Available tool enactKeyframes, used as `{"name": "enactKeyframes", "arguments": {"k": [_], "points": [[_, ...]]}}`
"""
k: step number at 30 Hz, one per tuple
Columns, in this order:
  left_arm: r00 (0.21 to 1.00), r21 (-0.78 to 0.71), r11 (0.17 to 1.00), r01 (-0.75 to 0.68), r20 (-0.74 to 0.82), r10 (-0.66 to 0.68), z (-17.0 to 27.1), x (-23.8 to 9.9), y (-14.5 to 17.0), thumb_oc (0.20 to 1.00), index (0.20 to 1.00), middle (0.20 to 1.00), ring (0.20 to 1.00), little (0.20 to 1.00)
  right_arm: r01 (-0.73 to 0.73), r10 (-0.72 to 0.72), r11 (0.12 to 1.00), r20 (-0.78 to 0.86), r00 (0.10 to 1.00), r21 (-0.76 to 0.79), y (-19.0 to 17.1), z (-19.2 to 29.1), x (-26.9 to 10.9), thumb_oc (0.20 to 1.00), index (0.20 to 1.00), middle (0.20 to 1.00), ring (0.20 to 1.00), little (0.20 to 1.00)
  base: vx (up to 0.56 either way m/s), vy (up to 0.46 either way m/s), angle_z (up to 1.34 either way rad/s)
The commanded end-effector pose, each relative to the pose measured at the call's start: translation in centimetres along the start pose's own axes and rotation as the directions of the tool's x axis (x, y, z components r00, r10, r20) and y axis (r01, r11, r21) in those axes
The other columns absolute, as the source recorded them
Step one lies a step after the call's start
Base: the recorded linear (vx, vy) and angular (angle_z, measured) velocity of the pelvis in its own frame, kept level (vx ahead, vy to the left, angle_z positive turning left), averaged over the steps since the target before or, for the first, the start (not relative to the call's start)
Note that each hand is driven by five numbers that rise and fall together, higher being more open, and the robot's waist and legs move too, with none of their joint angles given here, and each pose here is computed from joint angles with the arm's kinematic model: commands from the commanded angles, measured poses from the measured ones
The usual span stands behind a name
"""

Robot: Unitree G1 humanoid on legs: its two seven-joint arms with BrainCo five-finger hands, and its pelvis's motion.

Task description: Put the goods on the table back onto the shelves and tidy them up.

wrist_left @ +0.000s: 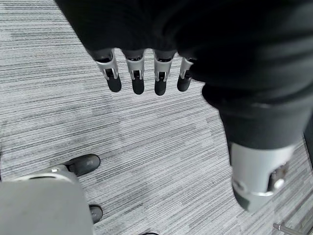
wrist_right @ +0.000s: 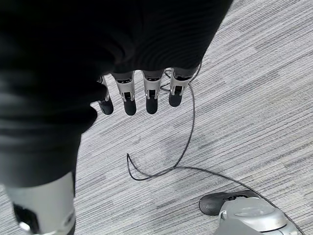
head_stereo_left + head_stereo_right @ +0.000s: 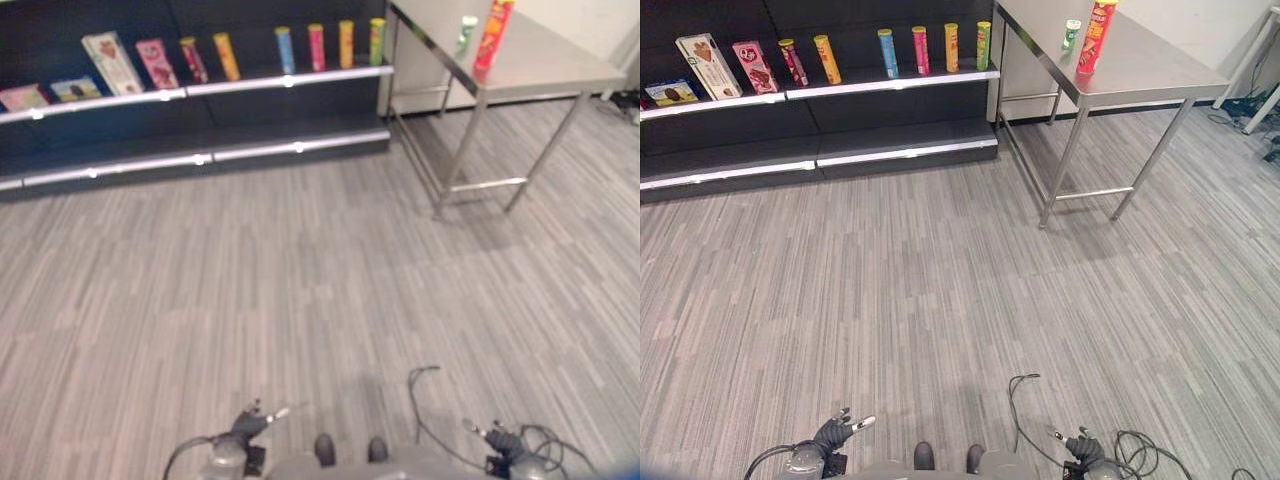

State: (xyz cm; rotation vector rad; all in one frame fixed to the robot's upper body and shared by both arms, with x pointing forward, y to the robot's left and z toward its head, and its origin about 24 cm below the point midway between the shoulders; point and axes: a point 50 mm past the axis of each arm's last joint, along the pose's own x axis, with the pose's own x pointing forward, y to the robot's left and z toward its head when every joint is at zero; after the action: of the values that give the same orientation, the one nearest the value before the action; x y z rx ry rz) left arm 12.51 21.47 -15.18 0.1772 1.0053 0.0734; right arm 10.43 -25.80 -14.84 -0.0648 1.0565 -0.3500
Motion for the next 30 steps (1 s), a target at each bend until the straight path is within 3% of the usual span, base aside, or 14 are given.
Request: {"name": "enactKeyframes", "arguments": {"k": [1,19,30], "points": [[0.999,0.048,0.999,-0.019,0.039,0.017,1.4,0.4,0.4,1.000,1.000,1.000,1.000,1.000,-0.008,0.009,0.999,0.027,1.000,-0.036,0.4,1.2,0.3,1.000,1.000,1.000,1.000,1.000,0.00,0.002,-0.03],[0.999,0.082,0.996,-0.038,-0.017,0.040,0.0,0.1,1.4,1.000,1.000,1.000,1.000,1.000,-0.025,0.027,0.999,0.041,0.999,-0.038,0.8,1.5,0.3,1.000,1.000,1.000,1.000,1.000,0.00,0.001,-0.03],[0.996,0.042,0.998,-0.045,0.078,0.042,2.6,0.5,1.0,1.000,1.000,1.000,1.000,1.000,-0.042,0.044,0.998,0.045,0.998,-0.053,1.3,1.6,0.2,1.000,1.000,1.000,1.000,1.000,-0.03,0.017,-0.08]]}}
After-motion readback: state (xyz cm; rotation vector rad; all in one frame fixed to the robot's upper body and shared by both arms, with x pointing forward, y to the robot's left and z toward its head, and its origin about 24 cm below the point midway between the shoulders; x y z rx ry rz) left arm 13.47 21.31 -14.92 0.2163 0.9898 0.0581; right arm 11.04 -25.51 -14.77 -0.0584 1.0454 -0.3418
